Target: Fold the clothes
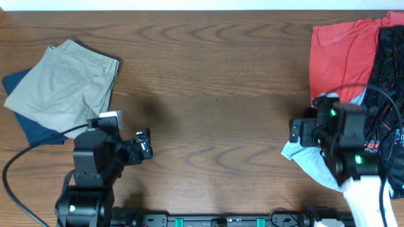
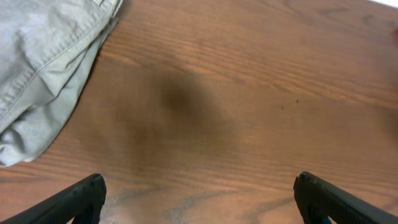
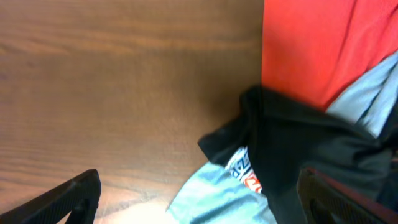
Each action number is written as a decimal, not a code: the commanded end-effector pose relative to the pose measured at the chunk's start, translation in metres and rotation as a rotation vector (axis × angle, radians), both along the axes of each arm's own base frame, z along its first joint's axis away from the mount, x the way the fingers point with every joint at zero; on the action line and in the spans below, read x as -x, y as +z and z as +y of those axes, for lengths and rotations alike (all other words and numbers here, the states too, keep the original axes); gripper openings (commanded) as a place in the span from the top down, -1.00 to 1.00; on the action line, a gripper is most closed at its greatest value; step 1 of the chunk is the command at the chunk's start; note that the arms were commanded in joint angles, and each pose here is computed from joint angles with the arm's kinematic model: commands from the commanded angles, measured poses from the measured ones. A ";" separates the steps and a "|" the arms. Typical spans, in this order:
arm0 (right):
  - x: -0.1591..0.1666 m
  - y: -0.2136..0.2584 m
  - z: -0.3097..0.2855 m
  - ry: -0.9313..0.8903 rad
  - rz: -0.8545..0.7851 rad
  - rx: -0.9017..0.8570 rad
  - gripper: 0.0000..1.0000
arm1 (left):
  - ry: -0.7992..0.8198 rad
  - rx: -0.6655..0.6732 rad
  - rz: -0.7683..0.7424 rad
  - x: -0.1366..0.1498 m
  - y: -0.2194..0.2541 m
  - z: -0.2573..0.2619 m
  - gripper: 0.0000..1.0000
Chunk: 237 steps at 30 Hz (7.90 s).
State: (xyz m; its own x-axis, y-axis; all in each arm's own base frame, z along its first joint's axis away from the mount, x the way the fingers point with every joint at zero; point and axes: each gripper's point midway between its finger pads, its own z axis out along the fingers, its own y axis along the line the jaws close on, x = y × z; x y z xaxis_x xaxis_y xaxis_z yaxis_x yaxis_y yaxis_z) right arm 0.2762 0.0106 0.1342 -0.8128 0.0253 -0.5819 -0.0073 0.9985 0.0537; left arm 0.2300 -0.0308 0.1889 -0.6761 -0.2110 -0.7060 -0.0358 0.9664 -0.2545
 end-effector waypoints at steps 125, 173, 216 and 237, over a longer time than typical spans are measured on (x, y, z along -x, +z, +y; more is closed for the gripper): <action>-0.021 0.055 -0.011 -0.188 0.164 -0.007 -0.98 | -0.118 0.230 0.800 0.033 -0.204 -0.215 0.87; -0.015 0.052 -0.015 -0.200 0.193 0.015 -0.98 | 0.003 0.250 0.957 0.043 -0.201 -0.174 -0.74; -0.010 0.050 -0.021 -0.218 0.209 0.050 -0.98 | 0.164 0.184 0.938 0.039 -0.184 -0.061 -0.63; -0.008 0.049 -0.021 -0.218 0.220 0.052 -0.99 | 0.047 0.127 0.911 0.047 -0.197 -0.073 0.88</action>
State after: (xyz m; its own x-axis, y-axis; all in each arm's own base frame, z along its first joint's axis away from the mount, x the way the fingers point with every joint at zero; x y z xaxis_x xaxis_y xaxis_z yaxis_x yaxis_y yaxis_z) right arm 0.2819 -0.0065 0.1743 -0.9134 0.1689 -0.3705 0.1905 0.9814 -0.0222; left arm 0.1963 -0.1114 -0.0051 -0.9355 -0.3399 0.0966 -0.3533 0.9003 -0.2542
